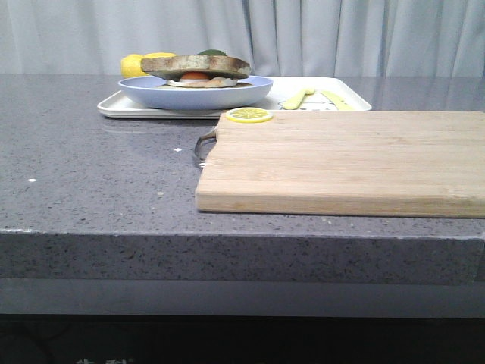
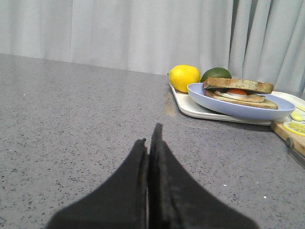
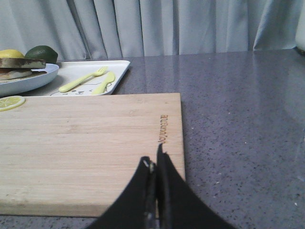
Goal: Place bread and move sandwich to tray
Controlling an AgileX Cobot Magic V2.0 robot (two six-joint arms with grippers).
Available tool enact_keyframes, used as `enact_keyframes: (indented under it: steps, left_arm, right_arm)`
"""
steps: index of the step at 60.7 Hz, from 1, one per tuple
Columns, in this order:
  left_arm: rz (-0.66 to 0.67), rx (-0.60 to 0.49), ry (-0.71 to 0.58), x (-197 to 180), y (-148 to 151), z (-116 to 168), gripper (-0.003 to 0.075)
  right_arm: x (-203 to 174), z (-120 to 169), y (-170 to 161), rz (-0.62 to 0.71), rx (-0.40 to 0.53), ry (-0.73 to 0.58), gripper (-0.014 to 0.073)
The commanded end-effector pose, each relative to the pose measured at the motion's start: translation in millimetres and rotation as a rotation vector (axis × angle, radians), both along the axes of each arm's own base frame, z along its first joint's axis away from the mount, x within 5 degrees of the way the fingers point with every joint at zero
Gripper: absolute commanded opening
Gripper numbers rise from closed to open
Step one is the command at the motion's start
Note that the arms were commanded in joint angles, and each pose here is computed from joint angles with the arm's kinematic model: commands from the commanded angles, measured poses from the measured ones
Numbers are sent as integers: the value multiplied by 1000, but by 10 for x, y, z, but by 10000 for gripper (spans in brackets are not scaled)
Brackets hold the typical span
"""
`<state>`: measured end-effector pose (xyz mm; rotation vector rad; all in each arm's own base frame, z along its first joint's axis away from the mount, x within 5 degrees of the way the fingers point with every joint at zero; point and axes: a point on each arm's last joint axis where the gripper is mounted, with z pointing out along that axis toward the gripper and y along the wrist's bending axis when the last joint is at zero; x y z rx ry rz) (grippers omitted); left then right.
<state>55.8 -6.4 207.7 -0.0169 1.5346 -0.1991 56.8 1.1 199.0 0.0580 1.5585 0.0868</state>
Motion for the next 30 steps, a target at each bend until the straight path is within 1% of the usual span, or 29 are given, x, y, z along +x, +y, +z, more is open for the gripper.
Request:
enact_keyframes:
  steps: [1,8,16,30]
  left_arm:
    - [-1,-27,-103,-25,4,85,-20]
    - [-1,-27,-103,-25,4,85,-20]
    - [-1,-27,-103,-25,4,85,-20]
    - [-1,-27,-103,-25,4,85,-20]
  right_arm:
    - [-25,127,-4,-9,-36,-137,-71]
    - [-28,141,-4,-9,-36,-152,-71]
    - [-25,122,-4,-9,-36,-131,-71]
    - [-25,122,-4,-9,-35,-131,-71]
